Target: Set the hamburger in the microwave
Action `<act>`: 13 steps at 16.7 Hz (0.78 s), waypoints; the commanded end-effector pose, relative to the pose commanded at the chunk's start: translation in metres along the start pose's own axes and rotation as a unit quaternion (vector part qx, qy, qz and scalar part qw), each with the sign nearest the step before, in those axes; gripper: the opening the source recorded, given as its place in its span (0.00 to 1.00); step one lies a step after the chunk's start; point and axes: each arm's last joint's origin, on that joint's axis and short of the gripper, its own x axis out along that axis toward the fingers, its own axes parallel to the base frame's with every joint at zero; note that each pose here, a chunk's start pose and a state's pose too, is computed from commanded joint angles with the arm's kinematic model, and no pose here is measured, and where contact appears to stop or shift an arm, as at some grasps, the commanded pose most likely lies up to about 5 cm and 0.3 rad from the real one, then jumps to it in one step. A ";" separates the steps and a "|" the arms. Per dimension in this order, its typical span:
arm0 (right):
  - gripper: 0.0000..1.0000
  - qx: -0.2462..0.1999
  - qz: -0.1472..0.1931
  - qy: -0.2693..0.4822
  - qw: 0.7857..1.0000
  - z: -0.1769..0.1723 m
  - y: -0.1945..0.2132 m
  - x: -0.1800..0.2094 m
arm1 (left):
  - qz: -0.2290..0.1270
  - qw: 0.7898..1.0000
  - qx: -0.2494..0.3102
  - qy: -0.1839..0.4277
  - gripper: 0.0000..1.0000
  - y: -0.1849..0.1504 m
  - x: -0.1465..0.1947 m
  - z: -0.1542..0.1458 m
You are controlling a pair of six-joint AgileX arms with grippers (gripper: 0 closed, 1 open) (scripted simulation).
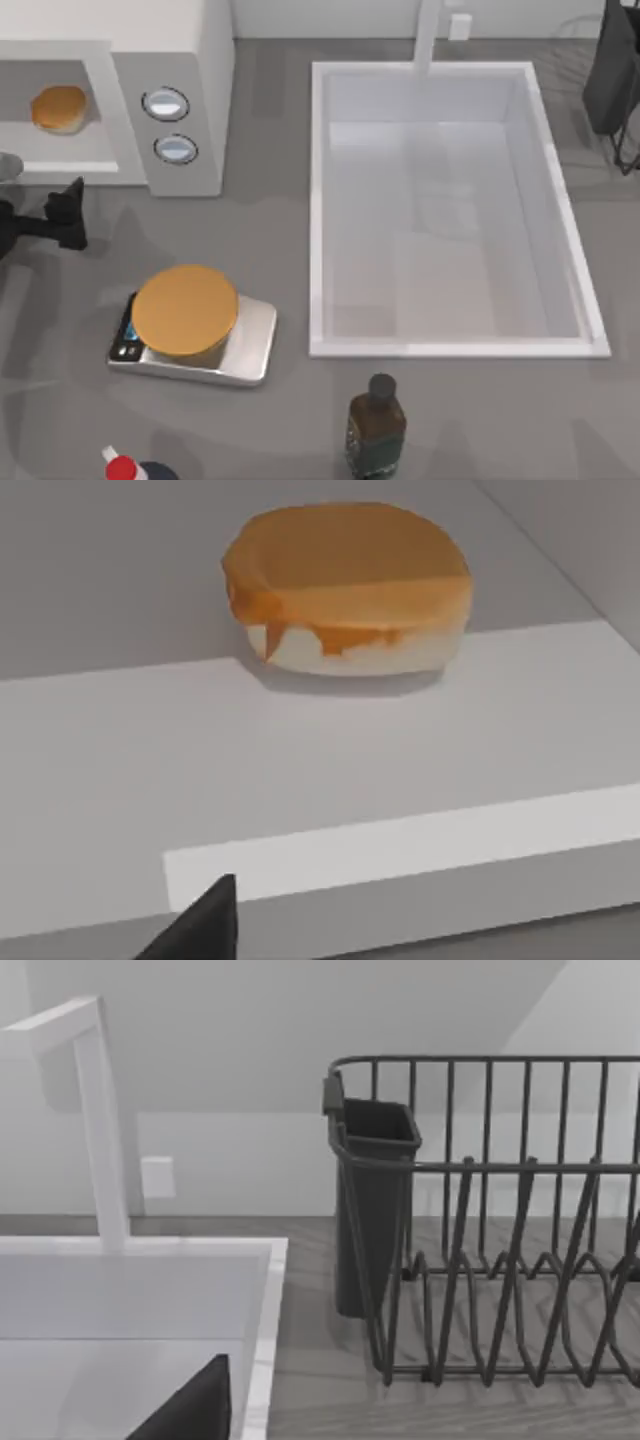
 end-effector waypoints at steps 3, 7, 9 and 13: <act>1.00 0.000 0.000 0.000 1.000 0.000 0.000 0.000 | 0.021 1.000 -0.010 0.012 1.00 0.003 -0.026 -0.012; 1.00 0.000 0.000 0.000 1.000 0.000 0.000 0.000 | 0.032 0.999 -0.017 0.023 1.00 0.005 -0.034 -0.019; 1.00 0.000 0.000 0.000 1.000 0.000 0.000 0.000 | 0.029 0.999 -0.017 0.024 1.00 0.004 -0.033 -0.019; 1.00 0.000 0.000 0.000 1.000 0.000 0.000 0.000 | 0.026 0.999 -0.016 0.017 1.00 0.001 -0.035 -0.011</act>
